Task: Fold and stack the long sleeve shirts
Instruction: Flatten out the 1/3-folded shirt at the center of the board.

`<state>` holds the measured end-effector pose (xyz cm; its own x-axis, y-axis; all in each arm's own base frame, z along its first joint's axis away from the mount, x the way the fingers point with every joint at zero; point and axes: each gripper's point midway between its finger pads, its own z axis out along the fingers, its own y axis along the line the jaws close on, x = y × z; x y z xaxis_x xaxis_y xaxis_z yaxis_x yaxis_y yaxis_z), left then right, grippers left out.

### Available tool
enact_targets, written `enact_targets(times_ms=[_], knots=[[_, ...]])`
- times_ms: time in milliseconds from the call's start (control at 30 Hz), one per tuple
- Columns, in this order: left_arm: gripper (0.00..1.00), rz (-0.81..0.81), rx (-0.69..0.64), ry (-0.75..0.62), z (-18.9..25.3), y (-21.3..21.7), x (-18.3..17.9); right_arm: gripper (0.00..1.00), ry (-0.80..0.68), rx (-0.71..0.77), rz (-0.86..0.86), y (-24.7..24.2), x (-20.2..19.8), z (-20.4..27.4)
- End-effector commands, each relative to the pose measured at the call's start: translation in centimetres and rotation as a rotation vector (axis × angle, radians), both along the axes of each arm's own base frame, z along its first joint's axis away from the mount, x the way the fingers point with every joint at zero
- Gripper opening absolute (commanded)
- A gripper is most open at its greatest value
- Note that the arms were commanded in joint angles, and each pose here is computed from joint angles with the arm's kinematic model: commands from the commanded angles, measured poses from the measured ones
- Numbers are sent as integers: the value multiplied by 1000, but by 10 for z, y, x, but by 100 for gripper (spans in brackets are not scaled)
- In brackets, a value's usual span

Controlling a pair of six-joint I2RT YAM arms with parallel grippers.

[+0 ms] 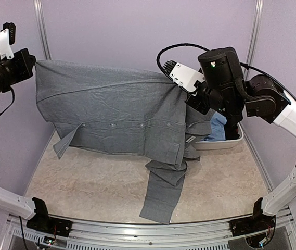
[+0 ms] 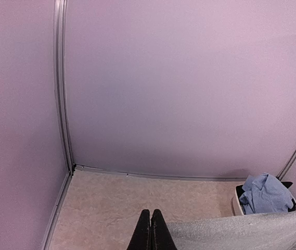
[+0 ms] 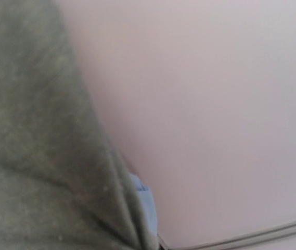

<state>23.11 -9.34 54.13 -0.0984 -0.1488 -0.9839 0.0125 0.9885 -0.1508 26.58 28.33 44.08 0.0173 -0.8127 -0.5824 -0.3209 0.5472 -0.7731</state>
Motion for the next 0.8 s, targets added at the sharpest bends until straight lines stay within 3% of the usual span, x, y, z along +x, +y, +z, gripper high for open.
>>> enact_targets(times_ms=[0,200,533,767], knots=[[0,106,55,-8,6,28,-6,0,-13,5,14,-1,-2,10],[0,110,133,64,-26,11,7,0,86,-12,86,17,-7,-20],[0,63,199,171,-72,-4,30,0,160,45,109,17,-6,-30],[0,76,228,242,-97,10,53,0,262,77,81,6,12,-51]])
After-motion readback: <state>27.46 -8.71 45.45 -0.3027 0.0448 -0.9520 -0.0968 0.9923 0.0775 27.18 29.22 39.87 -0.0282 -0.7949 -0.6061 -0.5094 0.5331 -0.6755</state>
